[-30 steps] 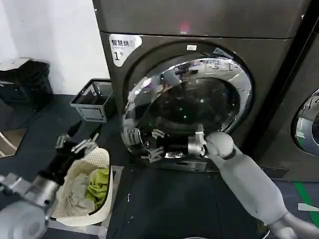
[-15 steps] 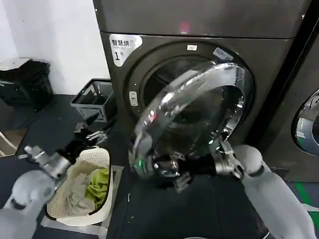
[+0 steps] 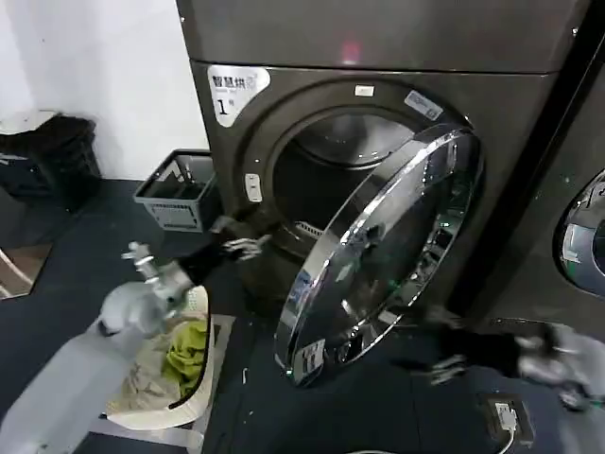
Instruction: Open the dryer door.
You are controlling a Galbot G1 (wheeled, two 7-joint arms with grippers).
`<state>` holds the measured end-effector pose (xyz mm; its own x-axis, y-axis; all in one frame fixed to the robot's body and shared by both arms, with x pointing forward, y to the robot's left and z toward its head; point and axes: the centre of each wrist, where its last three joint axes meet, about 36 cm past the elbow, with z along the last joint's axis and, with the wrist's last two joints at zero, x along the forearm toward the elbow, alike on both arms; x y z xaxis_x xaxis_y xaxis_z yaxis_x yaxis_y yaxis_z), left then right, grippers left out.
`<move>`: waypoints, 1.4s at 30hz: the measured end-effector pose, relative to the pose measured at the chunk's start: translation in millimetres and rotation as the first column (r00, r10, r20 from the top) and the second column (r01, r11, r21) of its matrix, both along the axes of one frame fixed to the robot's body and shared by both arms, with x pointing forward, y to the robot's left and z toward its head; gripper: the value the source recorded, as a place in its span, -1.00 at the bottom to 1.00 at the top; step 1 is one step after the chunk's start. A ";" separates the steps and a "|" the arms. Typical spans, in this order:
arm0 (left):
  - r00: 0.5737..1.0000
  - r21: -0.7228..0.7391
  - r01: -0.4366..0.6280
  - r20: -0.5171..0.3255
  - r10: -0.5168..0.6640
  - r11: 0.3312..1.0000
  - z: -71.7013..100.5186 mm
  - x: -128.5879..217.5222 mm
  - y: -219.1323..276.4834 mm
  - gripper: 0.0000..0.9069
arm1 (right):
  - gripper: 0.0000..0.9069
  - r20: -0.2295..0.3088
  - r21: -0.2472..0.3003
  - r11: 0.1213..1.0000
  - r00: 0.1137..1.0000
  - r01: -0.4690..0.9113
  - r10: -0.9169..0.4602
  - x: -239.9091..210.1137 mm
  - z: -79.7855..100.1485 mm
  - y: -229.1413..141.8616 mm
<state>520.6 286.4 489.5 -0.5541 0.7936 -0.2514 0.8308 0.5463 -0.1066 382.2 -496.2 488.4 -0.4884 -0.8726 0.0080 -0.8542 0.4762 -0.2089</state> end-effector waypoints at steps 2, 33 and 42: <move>0.999 0.001 0.045 -0.009 -0.045 0.999 -4.5 1.2 -18.0 1.00 | 1.00 0.033 0.002 0.989 0.989 0.146 -0.146 -20.1 7.9 -19.0; 0.898 0.029 0.435 -0.089 -0.431 0.900 -44.1 -24.3 -132.5 1.00 | 1.00 0.139 0.228 -0.417 -0.454 0.880 -0.880 -293.2 172.6 -169.0; 0.879 0.018 0.471 -0.089 -0.468 0.882 -32.5 -13.4 -176.7 1.00 | 1.00 0.170 0.305 -0.592 -0.655 0.746 -0.737 -338.0 206.0 -170.7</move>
